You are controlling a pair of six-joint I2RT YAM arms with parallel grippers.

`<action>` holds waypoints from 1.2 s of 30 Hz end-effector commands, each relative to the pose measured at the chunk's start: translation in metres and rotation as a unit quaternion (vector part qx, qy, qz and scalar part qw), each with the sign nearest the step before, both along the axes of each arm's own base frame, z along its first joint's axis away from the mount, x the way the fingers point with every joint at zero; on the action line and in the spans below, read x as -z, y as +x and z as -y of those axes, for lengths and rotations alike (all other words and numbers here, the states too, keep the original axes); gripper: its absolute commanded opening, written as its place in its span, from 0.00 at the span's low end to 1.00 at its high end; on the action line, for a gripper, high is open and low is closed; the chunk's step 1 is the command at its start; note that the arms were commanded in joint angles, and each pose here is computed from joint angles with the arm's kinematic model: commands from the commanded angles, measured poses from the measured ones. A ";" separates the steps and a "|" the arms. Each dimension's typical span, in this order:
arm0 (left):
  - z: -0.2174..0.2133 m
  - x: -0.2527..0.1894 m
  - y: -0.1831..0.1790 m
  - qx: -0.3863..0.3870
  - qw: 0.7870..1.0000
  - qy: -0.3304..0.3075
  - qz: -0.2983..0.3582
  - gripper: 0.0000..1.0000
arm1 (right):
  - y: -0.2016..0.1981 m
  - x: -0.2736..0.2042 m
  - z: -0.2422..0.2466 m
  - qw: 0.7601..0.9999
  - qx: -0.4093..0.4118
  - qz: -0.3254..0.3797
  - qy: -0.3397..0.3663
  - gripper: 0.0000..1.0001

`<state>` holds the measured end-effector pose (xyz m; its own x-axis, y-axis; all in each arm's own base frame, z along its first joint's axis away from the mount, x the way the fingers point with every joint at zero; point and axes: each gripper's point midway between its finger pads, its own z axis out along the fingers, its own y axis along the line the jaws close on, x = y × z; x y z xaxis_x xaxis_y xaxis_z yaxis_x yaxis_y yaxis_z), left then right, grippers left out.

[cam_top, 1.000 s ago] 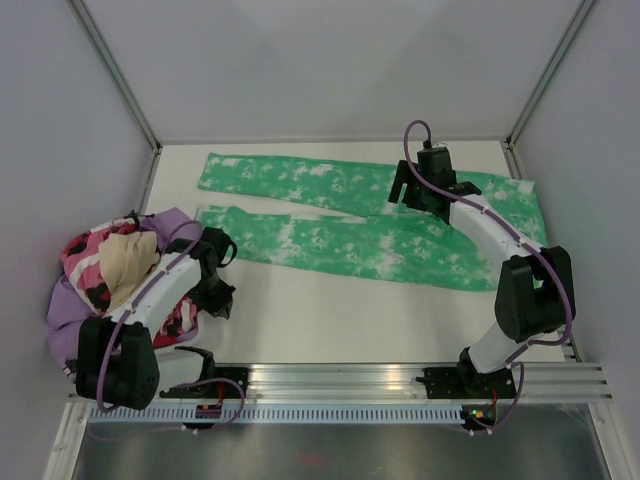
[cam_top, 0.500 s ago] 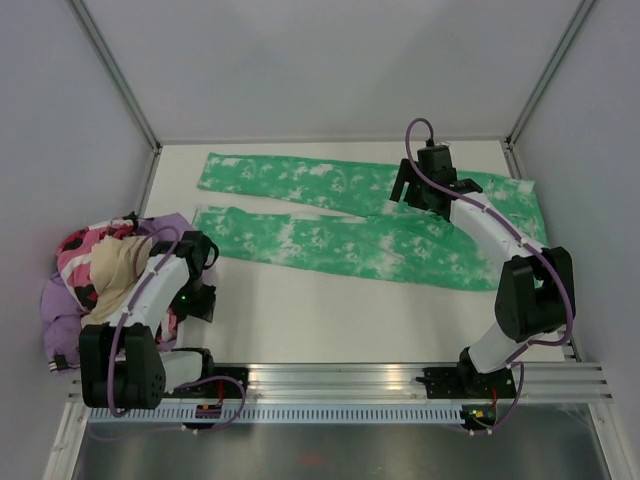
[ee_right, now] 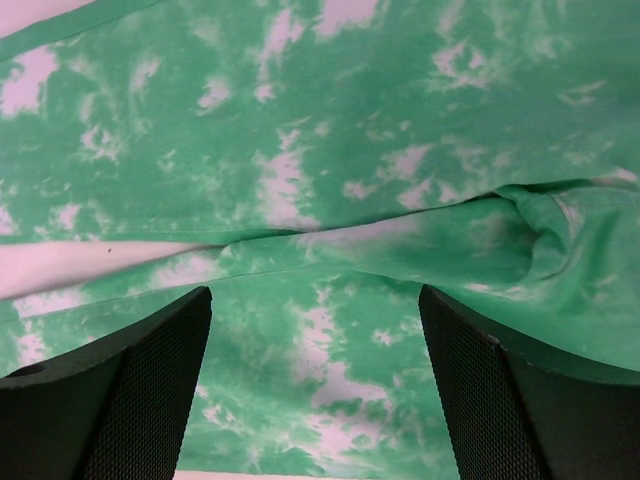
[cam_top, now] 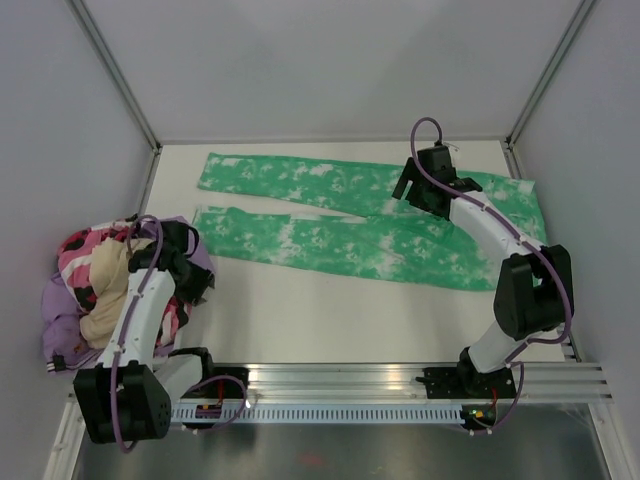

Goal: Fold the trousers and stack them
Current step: Flatten the trousers out

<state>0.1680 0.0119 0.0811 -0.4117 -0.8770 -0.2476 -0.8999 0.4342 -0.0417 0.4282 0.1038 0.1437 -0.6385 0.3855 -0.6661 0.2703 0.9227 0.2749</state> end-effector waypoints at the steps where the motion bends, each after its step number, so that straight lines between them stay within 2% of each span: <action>1: 0.038 -0.076 0.113 0.170 0.941 -0.061 0.287 0.46 | 0.009 0.002 0.038 0.995 0.102 -0.012 -0.012 0.91; 2: 0.050 -0.090 0.123 0.188 0.925 -0.080 0.320 0.60 | 0.012 -0.001 0.039 0.995 0.103 -0.013 0.006 0.91; 3: 0.064 -0.102 0.131 0.209 0.910 -0.104 0.343 0.65 | 0.015 0.001 0.045 0.994 0.110 -0.015 0.014 0.91; 4: 0.076 -0.125 0.145 0.233 0.891 -0.101 0.376 0.70 | 0.019 -0.002 0.055 0.992 0.125 -0.011 0.024 0.91; 7: 0.114 -0.145 0.170 0.298 0.871 -0.087 0.380 0.88 | 0.024 -0.015 0.065 0.991 0.128 0.014 0.026 0.91; 9: 0.132 -0.151 0.187 0.315 0.867 -0.088 0.377 0.89 | 0.024 -0.021 0.069 0.991 0.127 0.025 0.016 0.91; 10: 0.147 -0.137 0.198 0.325 0.871 -0.097 0.355 0.89 | 0.023 -0.021 0.071 0.992 0.127 0.024 0.011 0.91; 11: 0.154 -0.149 0.212 0.320 0.868 -0.098 0.367 0.88 | 0.021 -0.019 0.073 0.992 0.126 0.023 0.005 0.91; 13: 0.161 -0.141 0.231 0.296 0.880 -0.100 0.359 0.86 | 0.018 -0.018 0.078 0.991 0.131 0.025 0.001 0.91; 15: 0.161 -0.124 0.255 0.263 0.901 -0.090 0.333 0.82 | 0.012 -0.012 0.082 0.991 0.136 0.018 0.004 0.91; 17: 0.145 -0.110 0.282 0.193 0.928 -0.054 0.313 0.79 | 0.005 -0.003 0.086 0.990 0.140 0.009 0.005 0.91; 18: 0.127 -0.099 0.285 0.153 0.945 -0.015 0.289 0.75 | 0.004 -0.004 0.087 0.990 0.143 0.013 0.010 0.91; 20: 0.110 -0.087 0.299 0.103 0.961 0.019 0.257 0.67 | 0.000 0.000 0.089 0.989 0.144 0.010 0.014 0.91; 21: 0.099 -0.082 0.301 0.073 0.967 0.032 0.240 0.59 | 0.000 -0.001 0.090 0.989 0.145 0.011 0.015 0.91; 24: 0.060 -0.062 0.285 0.028 0.987 0.066 0.146 0.57 | -0.001 -0.001 0.094 0.989 0.148 0.013 0.017 0.91; 25: 0.045 -0.055 0.271 0.018 0.990 0.080 0.113 0.58 | 0.000 -0.001 0.096 0.989 0.149 0.015 0.017 0.92; 28: 0.025 -0.039 0.245 0.005 0.992 0.103 0.076 0.60 | -0.003 0.007 0.099 0.988 0.155 0.009 0.018 0.92; 30: 0.026 -0.039 0.243 0.001 0.991 0.090 0.097 0.60 | -0.006 0.014 0.098 0.987 0.160 0.000 0.025 0.92; 31: 0.024 -0.025 0.235 0.001 0.993 0.086 0.087 0.60 | -0.008 0.019 0.097 0.986 0.165 -0.002 0.031 0.92; 32: 0.027 -0.023 0.246 0.003 0.991 0.076 0.113 0.58 | -0.009 0.020 0.096 0.986 0.166 -0.003 0.035 0.92; 34: 0.030 -0.012 0.249 0.020 0.991 0.064 0.116 0.55 | -0.010 0.022 0.095 0.985 0.166 -0.002 0.039 0.92; 36: 0.029 -0.007 0.256 0.041 0.990 0.070 0.115 0.45 | -0.011 0.023 0.097 0.985 0.168 -0.005 0.035 0.92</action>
<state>0.3990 -0.0141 0.0757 -0.4134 -0.8086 -0.4187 -0.8688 0.4879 -0.0847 0.4103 0.0073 0.1020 -0.5326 0.5954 -0.6016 0.5648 0.7793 0.2713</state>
